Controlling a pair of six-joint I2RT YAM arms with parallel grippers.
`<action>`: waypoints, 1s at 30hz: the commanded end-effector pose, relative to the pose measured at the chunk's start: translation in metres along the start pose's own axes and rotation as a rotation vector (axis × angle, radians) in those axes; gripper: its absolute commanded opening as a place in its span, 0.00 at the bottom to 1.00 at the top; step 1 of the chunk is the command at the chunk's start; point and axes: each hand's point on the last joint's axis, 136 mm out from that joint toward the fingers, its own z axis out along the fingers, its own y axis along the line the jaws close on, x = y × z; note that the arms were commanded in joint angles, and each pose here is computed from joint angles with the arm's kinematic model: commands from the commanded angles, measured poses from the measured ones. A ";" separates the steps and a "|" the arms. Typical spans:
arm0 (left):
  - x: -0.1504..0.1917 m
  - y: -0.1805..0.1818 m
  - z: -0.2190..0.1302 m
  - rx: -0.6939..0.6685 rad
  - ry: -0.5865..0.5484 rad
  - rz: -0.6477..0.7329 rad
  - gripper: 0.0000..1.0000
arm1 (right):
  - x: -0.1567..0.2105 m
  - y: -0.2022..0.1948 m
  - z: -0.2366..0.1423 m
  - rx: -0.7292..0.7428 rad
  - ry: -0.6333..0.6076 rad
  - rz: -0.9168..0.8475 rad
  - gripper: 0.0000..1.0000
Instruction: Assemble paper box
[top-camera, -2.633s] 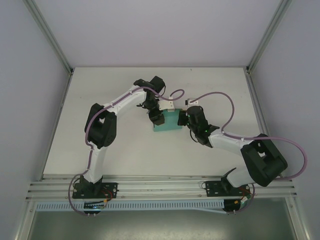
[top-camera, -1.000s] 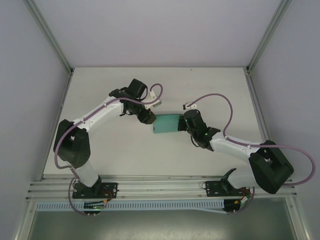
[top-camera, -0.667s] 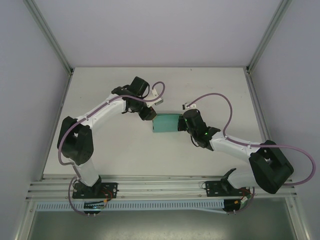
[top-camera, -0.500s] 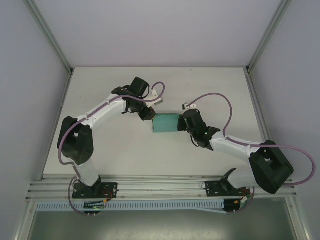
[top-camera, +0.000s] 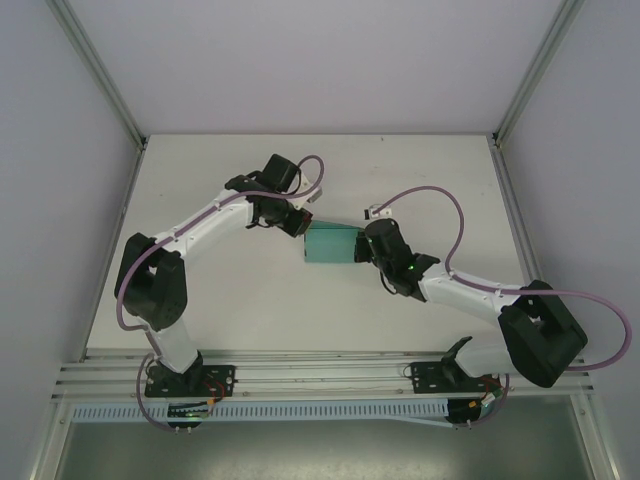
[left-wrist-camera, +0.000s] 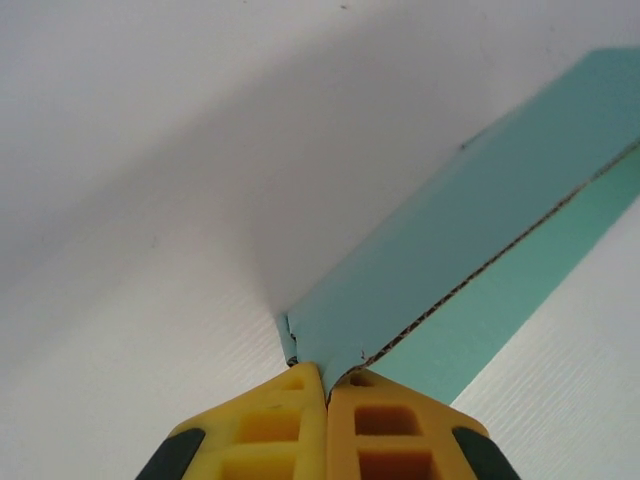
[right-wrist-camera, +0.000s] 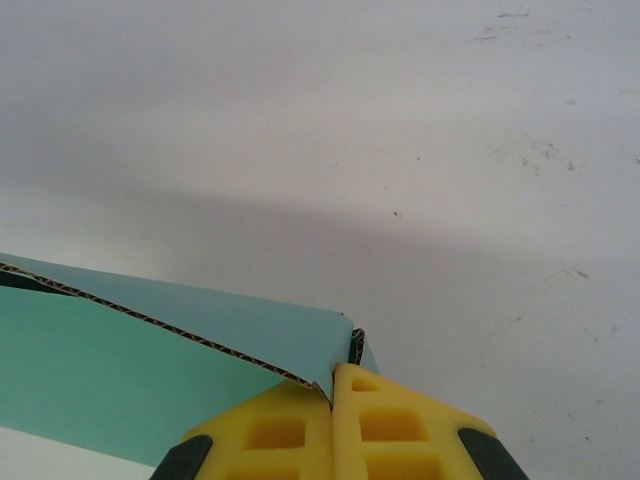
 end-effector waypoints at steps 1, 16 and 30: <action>-0.001 0.007 -0.008 -0.109 -0.047 -0.273 0.00 | 0.076 -0.030 -0.005 0.130 0.244 -0.051 0.00; 0.037 0.018 0.000 -0.288 -0.069 -0.511 0.00 | 0.078 -0.026 -0.007 0.171 0.209 -0.038 0.00; 0.050 0.012 0.006 -0.269 -0.005 -0.639 0.00 | 0.080 -0.024 -0.008 0.172 0.209 -0.046 0.00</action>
